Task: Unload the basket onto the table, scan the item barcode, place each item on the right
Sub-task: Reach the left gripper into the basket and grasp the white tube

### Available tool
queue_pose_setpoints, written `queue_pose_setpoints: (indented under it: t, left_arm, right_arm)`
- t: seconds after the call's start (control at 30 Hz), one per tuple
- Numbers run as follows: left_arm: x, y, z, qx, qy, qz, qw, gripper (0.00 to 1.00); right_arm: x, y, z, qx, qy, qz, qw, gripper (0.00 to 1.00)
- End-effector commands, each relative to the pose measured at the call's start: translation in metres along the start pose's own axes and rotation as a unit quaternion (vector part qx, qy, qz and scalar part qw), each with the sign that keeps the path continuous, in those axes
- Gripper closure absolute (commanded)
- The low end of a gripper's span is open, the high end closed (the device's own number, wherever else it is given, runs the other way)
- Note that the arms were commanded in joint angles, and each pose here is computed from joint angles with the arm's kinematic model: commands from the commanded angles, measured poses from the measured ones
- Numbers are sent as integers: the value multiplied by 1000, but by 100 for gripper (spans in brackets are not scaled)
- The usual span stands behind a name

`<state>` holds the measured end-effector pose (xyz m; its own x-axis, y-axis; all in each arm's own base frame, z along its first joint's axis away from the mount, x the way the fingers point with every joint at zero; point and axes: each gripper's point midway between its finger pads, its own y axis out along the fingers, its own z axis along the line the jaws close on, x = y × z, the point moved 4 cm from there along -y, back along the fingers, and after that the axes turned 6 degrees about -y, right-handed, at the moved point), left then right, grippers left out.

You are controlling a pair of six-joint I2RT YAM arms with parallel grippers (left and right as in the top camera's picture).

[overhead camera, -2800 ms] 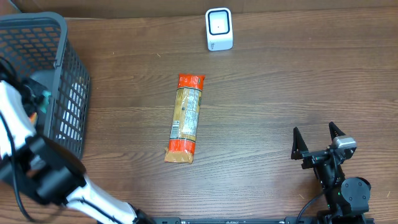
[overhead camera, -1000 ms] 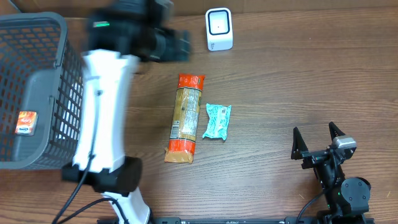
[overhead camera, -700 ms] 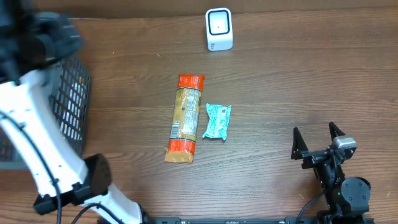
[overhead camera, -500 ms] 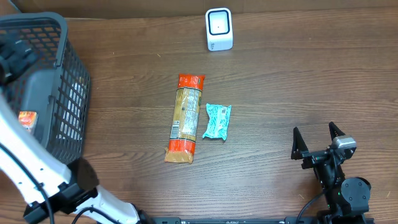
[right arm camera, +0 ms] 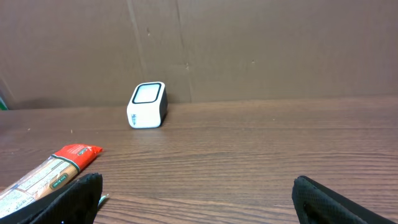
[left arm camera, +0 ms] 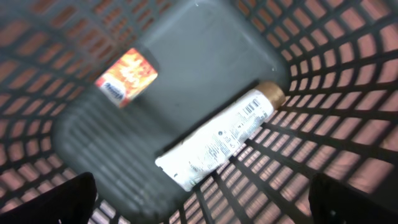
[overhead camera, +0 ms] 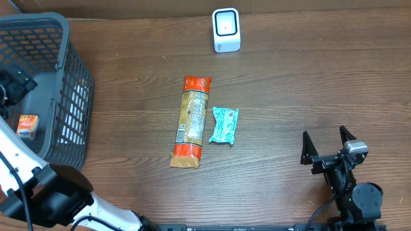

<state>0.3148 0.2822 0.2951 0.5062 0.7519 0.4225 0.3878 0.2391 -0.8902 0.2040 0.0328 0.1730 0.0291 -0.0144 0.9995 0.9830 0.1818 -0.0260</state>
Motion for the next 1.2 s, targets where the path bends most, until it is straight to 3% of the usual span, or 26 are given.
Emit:
queue_pose_setpoints:
  t: [0.0, 0.2, 0.43, 0.93, 1.0, 1.03, 1.1, 1.17]
  left_arm:
    - [-9, 43, 3, -7, 46, 36, 998, 0]
    - [-18, 106, 7, -18, 110, 76, 991, 0]
    - [-40, 145, -11, -126, 209, 131, 961, 0]
    - [-80, 226, 7, -124, 195, 230, 945, 5]
    - [-80, 228, 8, -121, 195, 231, 945, 19]
    - [-79, 229, 10, -112, 197, 230, 947, 49]
    - [-78, 229, 12, -102, 191, 230, 949, 93]
    - [-75, 229, 16, -79, 163, 230, 956, 96]
  right_arm:
    - [-3, 0, -1, -2, 1, 2, 1000, 0]
    - [-3, 0, -1, -2, 1, 2, 1000, 0]
    - [-3, 0, -1, -2, 1, 2, 1000, 0]
    - [-3, 0, -1, -2, 1, 2, 1000, 0]
    - [-3, 0, -1, -2, 1, 2, 1000, 0]
    - [-3, 0, -1, -2, 1, 2, 1000, 0]
    - [-3, 0, -1, -2, 1, 2, 1000, 0]
    - [-3, 0, -1, -2, 1, 2, 1000, 0]
